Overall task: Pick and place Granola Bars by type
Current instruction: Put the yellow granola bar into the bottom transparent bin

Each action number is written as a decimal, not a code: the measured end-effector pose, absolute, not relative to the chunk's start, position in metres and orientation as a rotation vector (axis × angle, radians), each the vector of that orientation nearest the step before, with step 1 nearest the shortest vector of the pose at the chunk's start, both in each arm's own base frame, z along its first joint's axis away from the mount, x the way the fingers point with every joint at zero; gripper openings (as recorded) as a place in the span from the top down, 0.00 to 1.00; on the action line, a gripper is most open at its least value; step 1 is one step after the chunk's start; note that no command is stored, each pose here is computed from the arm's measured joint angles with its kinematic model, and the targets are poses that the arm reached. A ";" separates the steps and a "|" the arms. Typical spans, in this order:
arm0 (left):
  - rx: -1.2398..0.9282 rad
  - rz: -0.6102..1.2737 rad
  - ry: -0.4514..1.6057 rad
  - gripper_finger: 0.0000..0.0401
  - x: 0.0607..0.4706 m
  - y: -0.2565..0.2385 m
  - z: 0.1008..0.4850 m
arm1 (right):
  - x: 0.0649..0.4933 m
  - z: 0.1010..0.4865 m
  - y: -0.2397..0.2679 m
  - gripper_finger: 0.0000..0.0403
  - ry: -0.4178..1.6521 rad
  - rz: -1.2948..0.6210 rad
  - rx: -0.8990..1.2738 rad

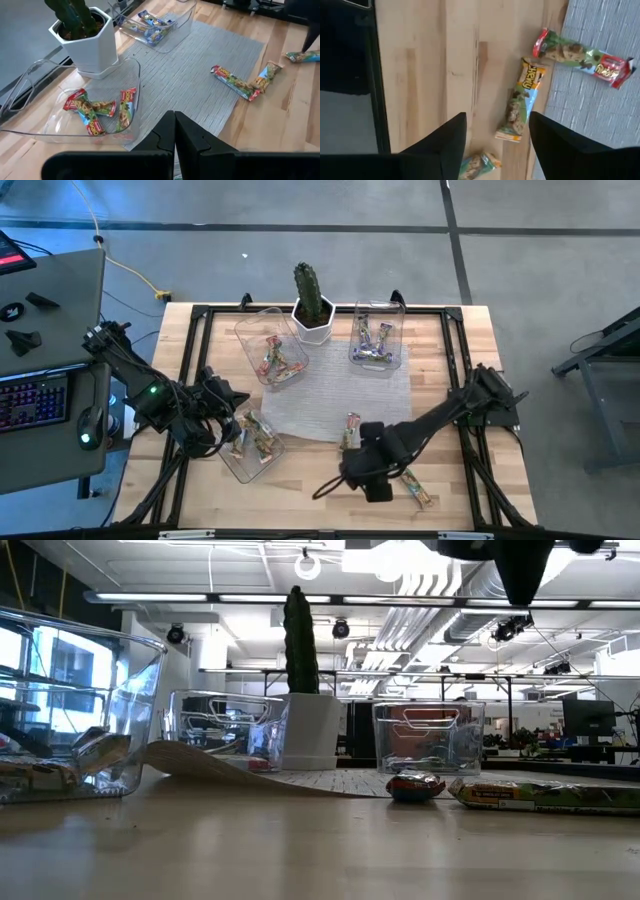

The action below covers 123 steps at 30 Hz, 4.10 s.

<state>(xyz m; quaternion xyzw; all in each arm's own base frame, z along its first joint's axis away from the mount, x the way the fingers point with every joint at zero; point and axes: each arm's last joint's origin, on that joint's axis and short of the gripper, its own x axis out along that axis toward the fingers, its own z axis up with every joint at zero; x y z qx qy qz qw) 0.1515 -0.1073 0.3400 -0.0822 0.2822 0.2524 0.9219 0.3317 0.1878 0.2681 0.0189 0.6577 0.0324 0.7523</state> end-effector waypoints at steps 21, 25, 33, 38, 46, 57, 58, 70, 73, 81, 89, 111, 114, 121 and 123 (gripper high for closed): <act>-0.175 0.510 0.595 1.00 0.151 -0.108 0.340 | 0.339 0.200 0.186 0.50 1.661 0.015 -0.027; -0.178 0.505 0.603 1.00 0.151 -0.108 0.340 | 0.328 0.174 0.174 0.50 1.707 0.000 -0.013; -0.178 0.504 0.605 1.00 0.151 -0.108 0.339 | 0.320 0.145 0.160 0.50 1.650 0.038 0.066; -0.180 0.505 0.604 1.00 0.151 -0.108 0.339 | 0.317 0.133 0.157 0.50 1.585 0.028 0.060; -0.180 0.505 0.604 1.00 0.151 -0.108 0.339 | 0.315 0.126 0.155 0.59 1.580 -0.006 0.101; -0.174 0.508 0.599 1.00 0.151 -0.107 0.340 | 0.343 0.168 0.165 0.74 1.504 0.015 0.094; -0.176 0.506 0.603 1.00 0.151 -0.108 0.340 | 0.348 0.178 0.166 0.75 1.466 0.037 0.077; -0.144 0.495 0.590 1.00 0.149 -0.105 0.342 | 0.431 0.268 0.125 0.75 0.797 0.047 -0.164; -0.143 0.493 0.594 1.00 0.148 -0.105 0.343 | 0.453 0.277 0.108 0.75 0.527 0.107 -0.123; -0.120 0.501 0.594 1.00 0.147 -0.104 0.343 | 0.477 0.234 0.085 0.76 0.129 0.236 -0.057; -0.096 0.518 0.585 1.00 0.146 -0.102 0.343 | 0.484 0.191 0.091 0.76 0.218 0.212 -0.001; -0.153 0.529 0.575 1.00 0.146 -0.102 0.343 | 0.474 0.214 0.098 0.59 0.329 0.266 -0.074; -0.152 0.529 0.576 1.00 0.146 -0.102 0.343 | 0.451 0.250 0.105 0.59 0.386 0.288 -0.085; -0.141 0.527 0.581 1.00 0.147 -0.103 0.342 | 0.386 0.290 0.137 0.59 0.641 0.085 -0.141; -0.139 0.529 0.581 1.00 0.147 -0.103 0.342 | 0.368 0.288 0.146 0.59 0.753 0.024 -0.068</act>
